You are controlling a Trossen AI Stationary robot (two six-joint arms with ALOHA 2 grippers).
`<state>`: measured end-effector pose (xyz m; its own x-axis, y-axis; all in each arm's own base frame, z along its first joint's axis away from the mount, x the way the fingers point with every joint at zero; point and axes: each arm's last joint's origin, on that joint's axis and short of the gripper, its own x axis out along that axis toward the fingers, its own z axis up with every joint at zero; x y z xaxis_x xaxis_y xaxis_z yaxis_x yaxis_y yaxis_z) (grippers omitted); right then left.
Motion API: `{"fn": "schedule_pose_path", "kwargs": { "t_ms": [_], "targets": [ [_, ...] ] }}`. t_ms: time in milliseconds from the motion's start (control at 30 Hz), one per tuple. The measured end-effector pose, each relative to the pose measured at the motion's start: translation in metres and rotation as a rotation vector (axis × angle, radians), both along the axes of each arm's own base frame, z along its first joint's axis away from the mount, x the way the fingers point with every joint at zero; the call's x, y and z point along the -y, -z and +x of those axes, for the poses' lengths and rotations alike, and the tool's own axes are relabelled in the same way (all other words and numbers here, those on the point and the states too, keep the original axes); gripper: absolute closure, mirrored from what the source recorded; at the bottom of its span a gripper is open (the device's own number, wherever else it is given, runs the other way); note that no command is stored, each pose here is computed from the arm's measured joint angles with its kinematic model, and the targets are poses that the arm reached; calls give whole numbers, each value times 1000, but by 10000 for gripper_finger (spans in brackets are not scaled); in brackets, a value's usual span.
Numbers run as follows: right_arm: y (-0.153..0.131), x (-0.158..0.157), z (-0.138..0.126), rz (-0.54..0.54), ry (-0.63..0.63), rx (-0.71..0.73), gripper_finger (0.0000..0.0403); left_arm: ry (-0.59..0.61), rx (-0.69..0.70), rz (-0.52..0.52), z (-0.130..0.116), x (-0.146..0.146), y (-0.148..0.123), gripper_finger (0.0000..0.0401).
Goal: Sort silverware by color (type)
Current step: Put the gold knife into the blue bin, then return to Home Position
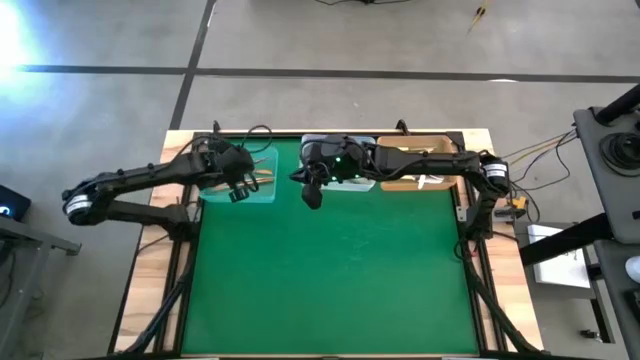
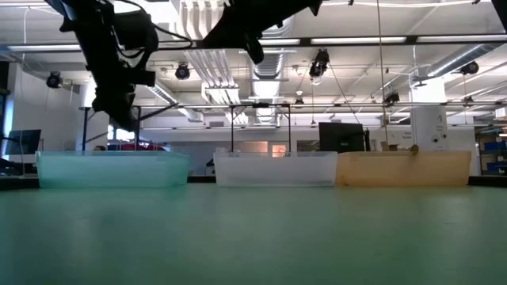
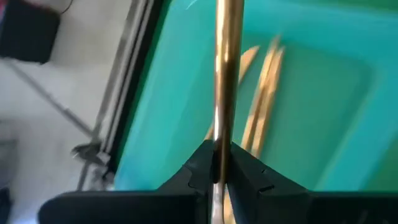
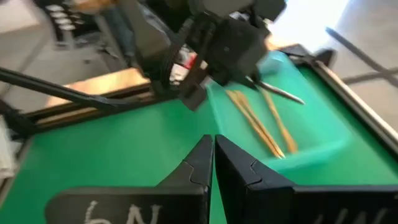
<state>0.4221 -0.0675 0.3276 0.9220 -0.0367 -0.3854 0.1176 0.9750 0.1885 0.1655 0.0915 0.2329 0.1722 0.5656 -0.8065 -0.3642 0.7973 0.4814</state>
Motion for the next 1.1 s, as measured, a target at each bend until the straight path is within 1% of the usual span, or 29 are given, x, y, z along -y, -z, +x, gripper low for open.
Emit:
{"fn": "schedule_pose_path", "kwargs": {
  "t_ms": [100, 167, 267, 333, 467, 633, 700, 800, 900, 1000, 1100],
  "targets": [
    [-3, 0, -7, -15, 49, -40, 393, -25, -63, 8, -5, -8, 2, 360],
    [-4, 0, -11, -16, 59, -73, 391, -21, -85, -21, -6, -12, 4, 345],
    [-7, 0, -20, -9, 64, -122, 379, -4, -81, -85, -6, -17, 8, 330],
    [-11, 0, -27, 4, 91, -147, 368, -4, -92, -102, -5, -18, 11, 324],
    [-23, 4, -49, 55, 149, -206, 338, 4, -95, -118, -2, -19, 14, 317],
    [-40, 11, -88, 159, 241, -297, 299, 40, -6, -148, 0, -18, 7, 315],
    [-48, 10, -106, 146, 239, -349, 290, 59, 49, -152, 2, -18, -4, 315],
    [-58, 2, -134, 40, 156, -430, 289, 89, 150, -137, 6, -19, -29, 315],
    [-60, -5, -154, -26, 94, -462, 300, 111, 252, -99, 10, -20, -60, 315],
    [-46, -8, -171, -38, 85, -477, 314, 122, 367, -59, 10, -20, -95, 315],
    [-21, -7, -191, 11, 140, -468, 327, 130, 490, -39, 8, -17, -128, 314]
  ]
}}
